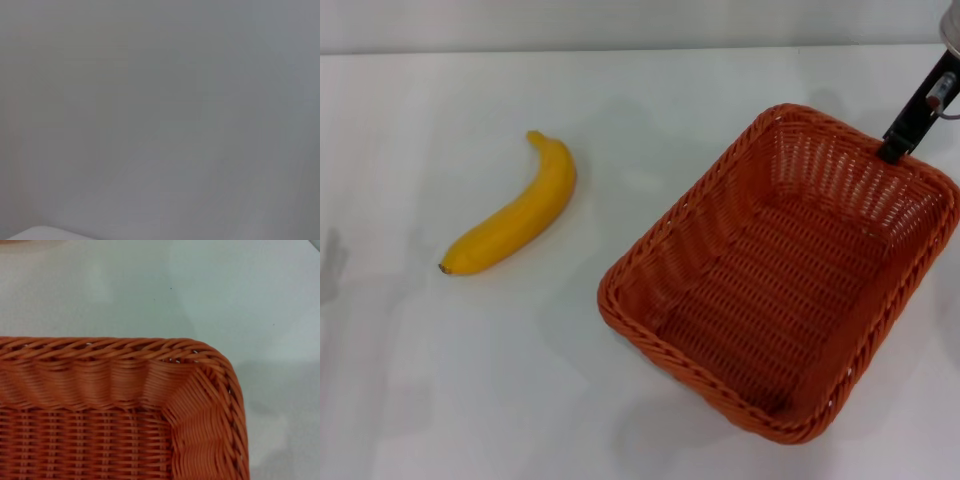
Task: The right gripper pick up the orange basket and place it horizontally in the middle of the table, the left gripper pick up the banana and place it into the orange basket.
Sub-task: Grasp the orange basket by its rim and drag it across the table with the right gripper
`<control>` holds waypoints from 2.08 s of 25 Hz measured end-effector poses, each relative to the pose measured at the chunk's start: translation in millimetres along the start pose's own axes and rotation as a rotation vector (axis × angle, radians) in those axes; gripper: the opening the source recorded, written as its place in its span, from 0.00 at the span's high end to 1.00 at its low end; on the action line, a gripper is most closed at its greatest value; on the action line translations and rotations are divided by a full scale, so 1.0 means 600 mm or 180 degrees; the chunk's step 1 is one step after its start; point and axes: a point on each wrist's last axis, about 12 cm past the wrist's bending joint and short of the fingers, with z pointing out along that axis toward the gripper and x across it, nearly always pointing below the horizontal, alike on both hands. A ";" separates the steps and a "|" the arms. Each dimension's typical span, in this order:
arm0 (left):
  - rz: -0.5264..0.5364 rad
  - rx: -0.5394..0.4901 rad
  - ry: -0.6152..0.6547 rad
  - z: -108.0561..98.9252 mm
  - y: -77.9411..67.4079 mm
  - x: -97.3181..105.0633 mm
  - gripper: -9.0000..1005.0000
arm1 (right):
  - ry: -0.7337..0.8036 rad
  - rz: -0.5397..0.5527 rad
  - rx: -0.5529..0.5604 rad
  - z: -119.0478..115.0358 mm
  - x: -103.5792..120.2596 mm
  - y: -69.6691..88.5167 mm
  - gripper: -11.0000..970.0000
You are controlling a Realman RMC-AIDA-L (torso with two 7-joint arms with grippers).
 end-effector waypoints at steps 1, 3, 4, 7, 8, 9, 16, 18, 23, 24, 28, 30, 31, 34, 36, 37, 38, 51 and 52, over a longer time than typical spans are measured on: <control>0.0000 0.0003 -0.0001 0.001 0.000 0.000 0.14 | -0.0002 -0.0009 0.0003 0.001 -0.001 0.001 0.87; -0.0001 0.0014 -0.0007 0.003 -0.002 -0.001 0.14 | 0.0004 -0.0033 -0.0005 0.003 -0.002 0.003 0.84; 0.0000 0.0017 -0.0008 0.004 -0.002 -0.001 0.14 | 0.0012 -0.0051 -0.0001 0.004 -0.003 0.005 0.83; 0.0009 0.0020 -0.0003 0.006 -0.003 0.000 0.14 | 0.0041 -0.0119 0.0013 0.009 -0.007 0.010 0.78; 0.0011 0.0020 -0.0002 0.006 -0.003 0.000 0.14 | 0.0047 -0.0131 0.0012 0.010 -0.008 0.012 0.77; 0.0011 0.0019 -0.0001 0.006 -0.003 0.000 0.14 | 0.0044 -0.0134 0.0009 0.011 -0.008 0.012 0.75; 0.0007 -0.0008 -0.0016 0.006 -0.001 -0.001 0.14 | 0.0015 -0.0114 -0.0010 0.018 -0.006 0.012 0.55; 0.0005 -0.0014 -0.0019 0.006 -0.001 -0.001 0.14 | 0.0007 -0.0116 -0.0001 0.017 -0.006 0.012 0.48; 0.0006 -0.0016 -0.0020 0.006 -0.001 -0.001 0.14 | -0.0006 -0.0113 0.0018 0.015 -0.007 0.011 0.48; 0.0006 -0.0019 -0.0019 0.006 0.000 -0.001 0.14 | -0.0010 -0.0113 0.0025 0.014 -0.007 0.010 0.48; 0.0007 -0.0026 -0.0015 0.005 0.000 -0.001 0.14 | -0.0033 -0.0128 0.0058 0.011 -0.009 0.009 0.48; 0.0009 -0.0029 -0.0014 0.005 0.000 -0.001 0.14 | -0.0035 -0.0137 0.0069 0.011 -0.010 0.009 0.48; 0.0010 -0.0031 -0.0014 0.005 0.000 -0.001 0.14 | -0.0030 -0.0147 0.0074 0.014 -0.011 0.010 0.48; 0.0010 -0.0031 -0.0014 0.006 0.000 -0.001 0.14 | 0.0004 -0.0191 0.0068 0.031 -0.013 0.016 0.49; 0.0010 -0.0028 -0.0015 0.006 0.000 -0.001 0.14 | 0.0023 -0.0249 0.0038 0.044 -0.017 0.023 0.49; 0.0010 -0.0027 -0.0016 0.006 0.000 -0.001 0.14 | 0.0024 -0.0270 0.0011 0.050 -0.020 0.027 0.49; 0.0010 -0.0026 -0.0017 0.007 0.000 -0.001 0.14 | 0.0023 -0.0283 -0.0015 0.053 -0.022 0.030 0.49; 0.0010 -0.0024 -0.0014 0.007 -0.001 -0.001 0.14 | 0.0012 -0.0256 -0.0049 0.057 -0.025 0.030 0.62; 0.0011 -0.0025 -0.0014 0.007 -0.001 -0.001 0.14 | 0.0022 -0.0255 -0.0058 0.055 -0.024 0.030 0.65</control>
